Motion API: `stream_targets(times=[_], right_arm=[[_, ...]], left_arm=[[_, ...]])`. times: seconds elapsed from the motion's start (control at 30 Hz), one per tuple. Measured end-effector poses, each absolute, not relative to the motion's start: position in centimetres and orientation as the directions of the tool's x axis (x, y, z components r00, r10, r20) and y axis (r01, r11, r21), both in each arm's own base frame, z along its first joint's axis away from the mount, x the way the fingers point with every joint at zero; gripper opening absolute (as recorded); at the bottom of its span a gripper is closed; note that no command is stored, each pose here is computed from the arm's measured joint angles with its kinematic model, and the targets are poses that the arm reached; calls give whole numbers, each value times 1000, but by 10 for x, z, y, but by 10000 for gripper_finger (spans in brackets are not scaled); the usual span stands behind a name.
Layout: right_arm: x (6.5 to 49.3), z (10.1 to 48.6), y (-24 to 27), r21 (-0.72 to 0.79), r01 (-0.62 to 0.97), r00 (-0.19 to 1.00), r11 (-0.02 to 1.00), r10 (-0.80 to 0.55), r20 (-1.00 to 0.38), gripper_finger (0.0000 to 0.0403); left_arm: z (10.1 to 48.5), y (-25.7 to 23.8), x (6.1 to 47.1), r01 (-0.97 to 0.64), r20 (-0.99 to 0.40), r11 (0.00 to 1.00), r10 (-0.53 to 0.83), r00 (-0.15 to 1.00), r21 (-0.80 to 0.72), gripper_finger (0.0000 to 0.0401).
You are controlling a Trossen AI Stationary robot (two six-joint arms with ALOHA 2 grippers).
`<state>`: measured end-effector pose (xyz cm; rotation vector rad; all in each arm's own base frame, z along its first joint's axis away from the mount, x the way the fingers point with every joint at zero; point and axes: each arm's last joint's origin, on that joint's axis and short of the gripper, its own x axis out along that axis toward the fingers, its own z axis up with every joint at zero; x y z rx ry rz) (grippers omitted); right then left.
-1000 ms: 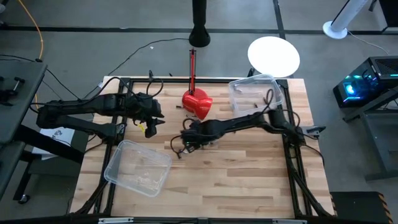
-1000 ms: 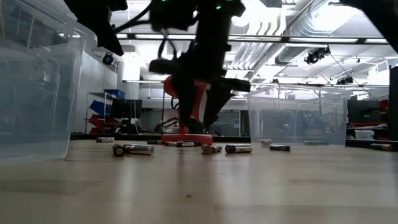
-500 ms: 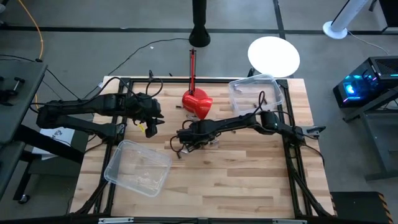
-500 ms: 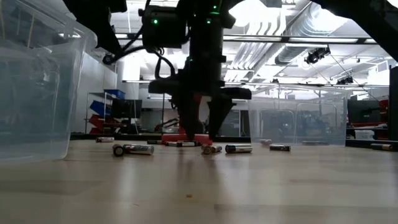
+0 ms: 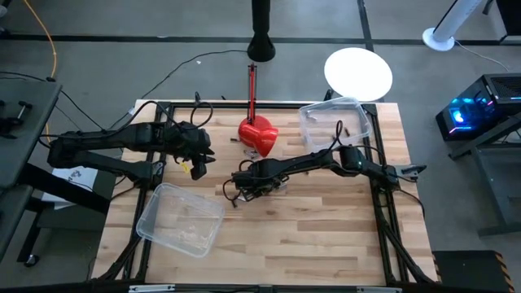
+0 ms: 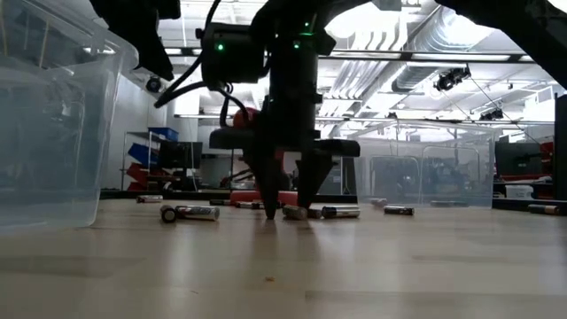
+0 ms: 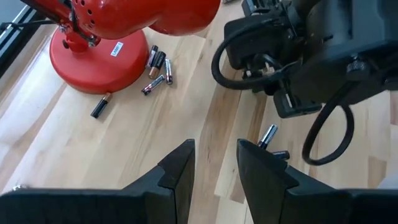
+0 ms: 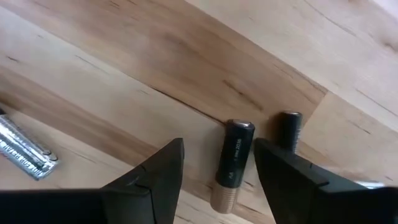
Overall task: Sort batteries
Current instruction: Put the black battery into the top transparent bin
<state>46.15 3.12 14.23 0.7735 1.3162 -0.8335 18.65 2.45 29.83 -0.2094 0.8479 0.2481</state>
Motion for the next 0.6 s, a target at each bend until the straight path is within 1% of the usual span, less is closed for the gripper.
stream_targets(times=[0.1,0.17,0.23,0.33,0.37,0.43,0.47,0.53,0.6], right_arm=[[462,142,32,20,853,69,521,-73,-995,188],[462,142,35,19,838,75,546,-81,-994,169],[462,142,37,13,825,79,565,-92,-993,128],[463,147,41,18,808,95,589,-100,-990,39],[462,152,42,18,795,102,607,-106,-989,24],[462,169,42,11,784,127,621,-143,-982,25],[458,185,42,3,777,136,629,-163,-977,30],[444,225,37,-34,775,146,630,-233,-961,33],[422,266,27,-114,793,131,598,-350,-927,27]], left_arm=[[298,25,186,-309,-760,946,133,636,-93,113],[298,25,187,-309,-760,946,133,636,-93,113],[298,25,187,-309,-760,946,133,636,-93,113],[298,25,187,-310,-760,946,133,636,-93,113],[298,25,186,-310,-760,946,133,636,-93,113],[298,25,187,-309,-760,946,133,636,-93,113],[298,25,186,-310,-761,946,133,635,-93,113],[298,25,186,-310,-760,946,133,636,-93,113],[298,25,187,-310,-761,946,133,635,-93,113]])
